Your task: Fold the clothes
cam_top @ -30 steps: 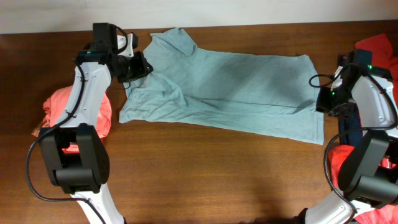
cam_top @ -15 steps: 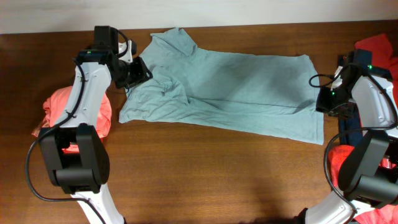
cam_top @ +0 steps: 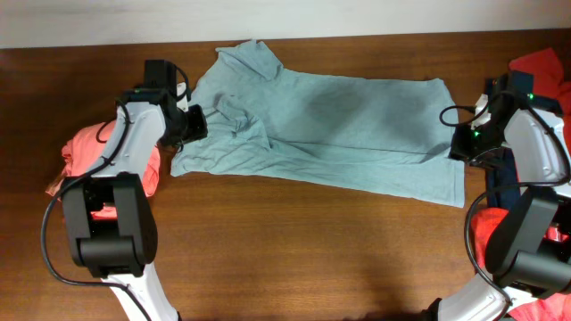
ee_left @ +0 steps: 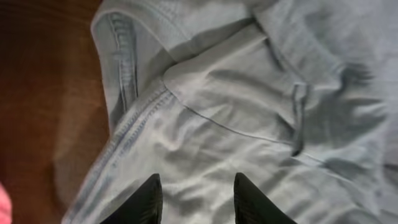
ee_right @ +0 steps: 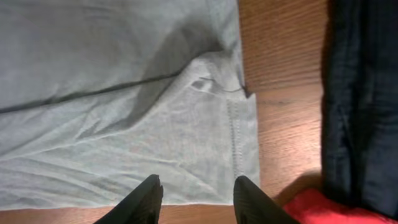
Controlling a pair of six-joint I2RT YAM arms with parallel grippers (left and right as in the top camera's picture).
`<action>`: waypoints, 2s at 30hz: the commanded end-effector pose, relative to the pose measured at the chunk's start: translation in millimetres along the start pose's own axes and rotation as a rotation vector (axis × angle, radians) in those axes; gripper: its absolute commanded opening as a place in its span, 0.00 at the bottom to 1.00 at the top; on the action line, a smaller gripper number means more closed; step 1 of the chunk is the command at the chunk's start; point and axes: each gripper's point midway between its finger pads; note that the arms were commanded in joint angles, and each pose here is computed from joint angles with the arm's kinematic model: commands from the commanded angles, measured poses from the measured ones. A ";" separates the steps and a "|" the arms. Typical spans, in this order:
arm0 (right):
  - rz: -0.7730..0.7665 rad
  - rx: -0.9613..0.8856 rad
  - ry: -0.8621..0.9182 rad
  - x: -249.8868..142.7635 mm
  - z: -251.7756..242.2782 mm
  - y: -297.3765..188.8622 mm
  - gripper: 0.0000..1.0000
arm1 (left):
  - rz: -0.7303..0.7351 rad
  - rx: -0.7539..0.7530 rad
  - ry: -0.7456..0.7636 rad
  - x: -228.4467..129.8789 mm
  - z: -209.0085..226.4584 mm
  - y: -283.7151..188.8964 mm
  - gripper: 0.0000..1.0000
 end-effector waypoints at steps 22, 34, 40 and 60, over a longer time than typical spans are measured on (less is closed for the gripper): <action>0.237 0.029 -0.074 -46.2 13.9 90.2 0.52 | 0.034 0.008 0.087 -49.2 -7.0 67.4 0.38; 0.408 -0.054 -0.056 -92.7 -3.8 86.4 0.58 | 0.456 0.107 0.028 -149.5 20.8 63.9 0.37; 0.470 -0.071 -0.039 -106.3 -8.9 79.7 0.62 | 0.606 0.170 0.015 -181.9 32.1 43.8 0.36; 0.499 -0.072 0.152 -112.5 -41.5 70.0 0.66 | 0.723 0.297 0.035 -197.8 52.2 15.2 0.21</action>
Point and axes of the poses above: each gripper's point midway between its finger pads, its own y axis out along the fingers, its own z axis along the line the jaws close on, x = y × z, and after that the axes turned 3 degrees about y, right-handed
